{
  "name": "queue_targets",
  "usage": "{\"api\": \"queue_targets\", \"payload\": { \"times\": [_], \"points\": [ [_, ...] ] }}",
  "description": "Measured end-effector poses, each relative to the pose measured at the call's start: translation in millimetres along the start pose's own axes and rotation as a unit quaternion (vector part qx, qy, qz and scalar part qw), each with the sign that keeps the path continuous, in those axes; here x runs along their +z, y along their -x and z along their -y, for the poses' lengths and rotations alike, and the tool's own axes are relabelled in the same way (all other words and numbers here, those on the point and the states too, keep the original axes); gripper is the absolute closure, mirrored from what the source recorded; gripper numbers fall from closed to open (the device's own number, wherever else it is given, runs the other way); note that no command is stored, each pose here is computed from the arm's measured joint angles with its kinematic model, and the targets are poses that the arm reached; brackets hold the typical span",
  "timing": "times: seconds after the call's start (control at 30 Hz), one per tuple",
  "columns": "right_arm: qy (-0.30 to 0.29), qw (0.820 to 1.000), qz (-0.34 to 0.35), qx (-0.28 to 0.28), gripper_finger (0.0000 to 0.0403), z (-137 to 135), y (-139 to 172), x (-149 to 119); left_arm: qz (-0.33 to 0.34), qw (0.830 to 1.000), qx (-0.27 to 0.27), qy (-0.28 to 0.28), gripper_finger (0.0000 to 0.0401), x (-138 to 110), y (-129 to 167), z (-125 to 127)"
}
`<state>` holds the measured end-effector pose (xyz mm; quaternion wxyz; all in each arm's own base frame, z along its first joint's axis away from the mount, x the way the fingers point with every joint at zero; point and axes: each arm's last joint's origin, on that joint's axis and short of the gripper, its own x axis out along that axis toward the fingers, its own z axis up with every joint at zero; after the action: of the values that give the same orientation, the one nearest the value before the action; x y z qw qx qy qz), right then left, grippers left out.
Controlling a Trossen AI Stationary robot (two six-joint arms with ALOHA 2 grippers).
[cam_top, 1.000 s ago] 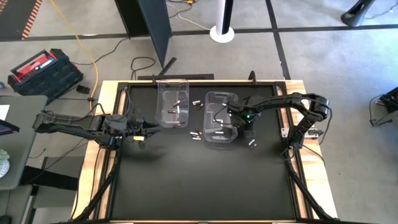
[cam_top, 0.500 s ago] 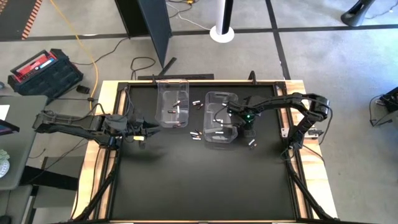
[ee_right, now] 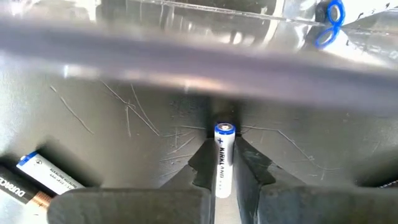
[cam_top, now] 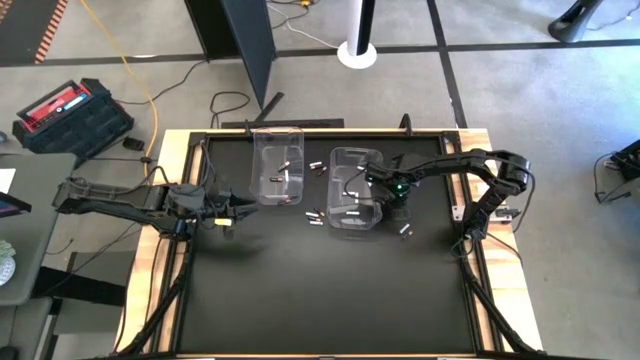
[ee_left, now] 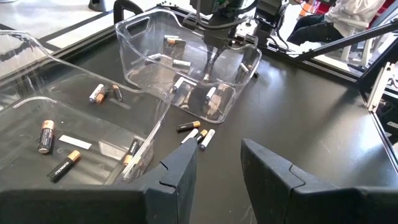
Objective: Sort batteries
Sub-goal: Put the white battery into the right transparent bin
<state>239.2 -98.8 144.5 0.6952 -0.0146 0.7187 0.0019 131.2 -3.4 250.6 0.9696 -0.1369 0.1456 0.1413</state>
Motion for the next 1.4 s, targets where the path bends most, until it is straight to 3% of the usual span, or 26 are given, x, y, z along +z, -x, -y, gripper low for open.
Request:
{"api": "queue_targets", "payload": {
  "times": [0.23, 0.6, 0.83, 0.97, 1.2, 1.4],
  "points": [
    [-0.022, 1.0, 0.004, 0.002, 0.0352, -1, 7, -5, 0.0, 1.0, 0.0, -0.003, 0.0283, 0, 0, 0],
    [-0.073, 0.997, 0.023, -0.007, 0.0352, -8, 46, -30, 0.0, 1.0, 0.0, -0.011, 0.0283, 0, 0, 0],
    [-0.114, 0.986, 0.117, -0.037, 0.0352, -14, 87, -47, 0.0, 1.0, 0.0, -0.01, 0.0283, 0, 0, 0],
    [-0.162, 0.968, 0.185, -0.05, 0.0352, -14, 120, -48, 0.0, 1.0, 0.0, -0.01, 0.0283, 0, 0, 0],
    [-0.195, 0.943, 0.264, -0.062, 0.0352, -2, 172, -25, 0.0, 1.0, 0.0, -0.015, 0.0283, 0, 0, 0],
    [-0.176, 0.949, 0.255, -0.064, 0.0352, 20, 183, 24, 0.0, 1.0, 0.0, -0.023, 0.0283, 0, 0, 0]
  ]
}}
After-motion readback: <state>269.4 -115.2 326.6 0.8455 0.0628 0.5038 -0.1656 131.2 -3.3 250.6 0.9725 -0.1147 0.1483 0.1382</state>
